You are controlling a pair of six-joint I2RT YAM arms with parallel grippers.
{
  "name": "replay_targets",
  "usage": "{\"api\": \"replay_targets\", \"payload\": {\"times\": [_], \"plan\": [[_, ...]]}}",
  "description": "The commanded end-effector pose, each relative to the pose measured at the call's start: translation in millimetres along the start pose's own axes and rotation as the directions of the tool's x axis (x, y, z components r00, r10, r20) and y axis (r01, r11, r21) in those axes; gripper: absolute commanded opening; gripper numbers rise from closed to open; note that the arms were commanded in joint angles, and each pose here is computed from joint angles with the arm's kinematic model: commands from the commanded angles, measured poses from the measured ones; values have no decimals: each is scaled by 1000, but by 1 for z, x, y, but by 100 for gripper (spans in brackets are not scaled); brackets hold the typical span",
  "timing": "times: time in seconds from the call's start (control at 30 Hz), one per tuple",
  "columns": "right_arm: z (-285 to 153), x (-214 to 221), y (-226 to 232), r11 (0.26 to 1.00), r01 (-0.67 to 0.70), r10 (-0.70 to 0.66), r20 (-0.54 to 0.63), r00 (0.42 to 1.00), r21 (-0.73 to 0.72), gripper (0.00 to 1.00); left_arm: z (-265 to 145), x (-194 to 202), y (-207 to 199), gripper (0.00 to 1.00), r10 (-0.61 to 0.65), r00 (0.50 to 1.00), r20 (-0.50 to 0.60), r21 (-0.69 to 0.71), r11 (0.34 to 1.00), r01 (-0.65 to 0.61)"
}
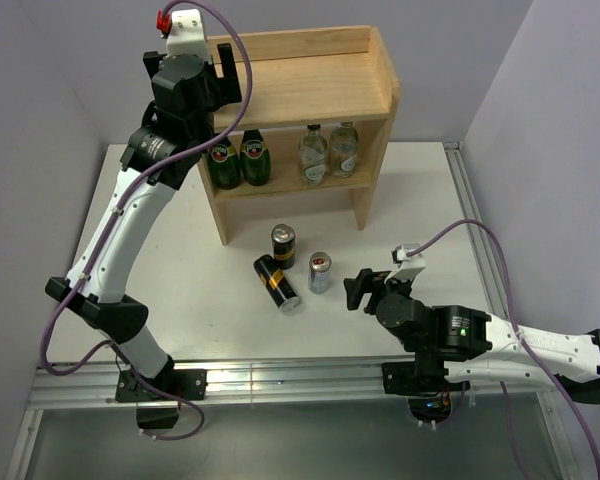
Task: Place and organize the beverage onto the shelf
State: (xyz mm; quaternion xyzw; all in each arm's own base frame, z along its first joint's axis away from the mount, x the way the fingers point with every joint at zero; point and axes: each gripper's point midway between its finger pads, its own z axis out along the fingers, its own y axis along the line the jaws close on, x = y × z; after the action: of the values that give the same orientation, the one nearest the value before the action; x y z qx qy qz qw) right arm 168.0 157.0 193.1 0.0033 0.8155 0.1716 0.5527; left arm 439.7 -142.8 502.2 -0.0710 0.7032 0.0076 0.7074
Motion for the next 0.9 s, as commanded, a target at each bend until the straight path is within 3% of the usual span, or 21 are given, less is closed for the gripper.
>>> {"api": "replay_targets", "payload": {"times": [0.0,0.5,0.6,0.87], "plan": [[1,-5,1,1000,-26,26,26,999,4,84,10,23,3,94,40,997,-63,-22,999,-41],[1,-4,1,1000,-22,22,27,999,3,84,11,32,3,95,34,996,-77,-18,999,-36],[2,-4,1,1000,-21,21,29,999,5,84,3,36,2,99,14,995,-102,9,1000,-13],[3,-3,1,1000,-15,15,34,999,13,84,-34,30,9,99,-35,995,-96,68,997,41]]}}
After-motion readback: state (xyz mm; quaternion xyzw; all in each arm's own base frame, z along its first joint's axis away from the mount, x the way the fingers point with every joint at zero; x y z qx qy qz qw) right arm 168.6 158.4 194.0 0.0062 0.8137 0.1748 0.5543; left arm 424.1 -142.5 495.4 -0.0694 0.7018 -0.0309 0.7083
